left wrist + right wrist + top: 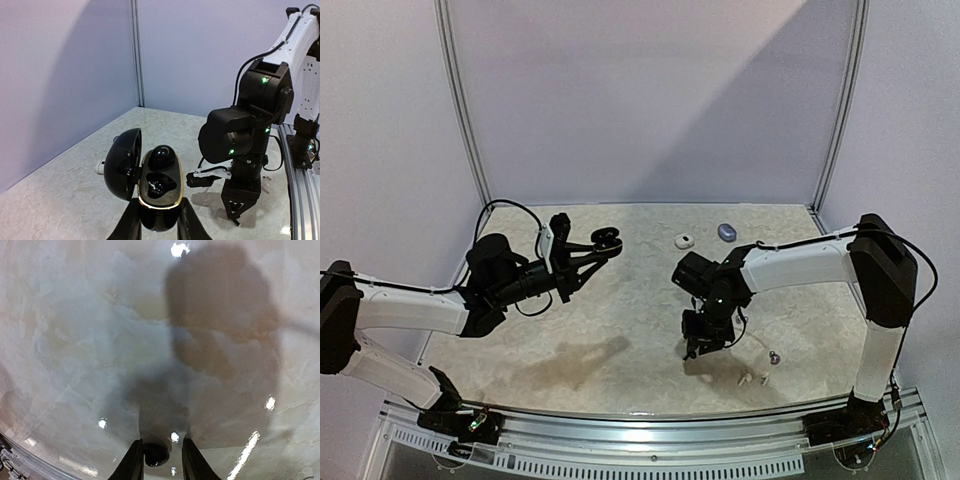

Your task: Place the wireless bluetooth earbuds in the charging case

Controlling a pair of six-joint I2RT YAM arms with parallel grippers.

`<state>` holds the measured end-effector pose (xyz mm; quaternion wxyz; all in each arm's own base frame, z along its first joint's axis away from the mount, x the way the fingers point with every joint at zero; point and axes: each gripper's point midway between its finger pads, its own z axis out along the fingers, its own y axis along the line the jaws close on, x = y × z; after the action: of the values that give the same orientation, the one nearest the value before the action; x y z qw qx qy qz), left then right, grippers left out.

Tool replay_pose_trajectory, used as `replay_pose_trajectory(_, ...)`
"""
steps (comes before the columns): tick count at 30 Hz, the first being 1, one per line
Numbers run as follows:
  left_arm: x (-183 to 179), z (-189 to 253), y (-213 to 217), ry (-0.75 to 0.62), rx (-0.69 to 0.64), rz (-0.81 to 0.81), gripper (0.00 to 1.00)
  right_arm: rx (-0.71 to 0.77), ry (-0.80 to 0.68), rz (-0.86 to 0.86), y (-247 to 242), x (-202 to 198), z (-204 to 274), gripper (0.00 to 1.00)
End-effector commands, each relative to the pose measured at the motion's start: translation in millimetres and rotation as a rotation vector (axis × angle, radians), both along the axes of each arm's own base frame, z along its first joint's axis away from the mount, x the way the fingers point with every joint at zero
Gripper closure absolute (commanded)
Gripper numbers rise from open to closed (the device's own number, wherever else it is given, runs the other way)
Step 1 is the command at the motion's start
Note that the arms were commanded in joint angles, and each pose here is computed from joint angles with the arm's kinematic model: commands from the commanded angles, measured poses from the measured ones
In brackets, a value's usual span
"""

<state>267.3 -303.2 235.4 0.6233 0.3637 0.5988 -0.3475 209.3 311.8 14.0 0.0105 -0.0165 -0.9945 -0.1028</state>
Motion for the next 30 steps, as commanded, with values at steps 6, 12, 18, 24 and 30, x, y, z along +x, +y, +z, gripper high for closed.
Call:
replay_pose_trajectory(6, -2.8, 0.3, 1.9, 0.001, 0.000, -0.001, 1.00, -0.068, -0.036, 0.066, -6.8, 6.6, 13.1, 0.68)
replay_pose_trajectory(12, -3.2, -0.6, 2.5, 0.002, 0.000, 0.001, 1.00, -0.142, -0.050, -0.017, -10.7, 10.5, 24.7, 0.62)
replay_pose_trajectory(18, -2.8, -2.9, 2.7, 0.007, 0.002, 0.003, 1.00, -0.188, -0.081, 0.015, 8.2, 8.0, 30.2, 0.45)
replay_pose_trajectory(24, -4.0, -1.1, 3.4, -0.001, 0.001, 0.003, 1.00, -0.353, -0.049, 0.131, -1.8, 6.3, 7.6, 0.41)
replay_pose_trajectory(30, -3.6, -1.7, 2.8, 0.004, 0.000, 0.001, 1.00, -0.383, -0.031, 0.145, -11.4, -3.3, -1.2, 0.45)
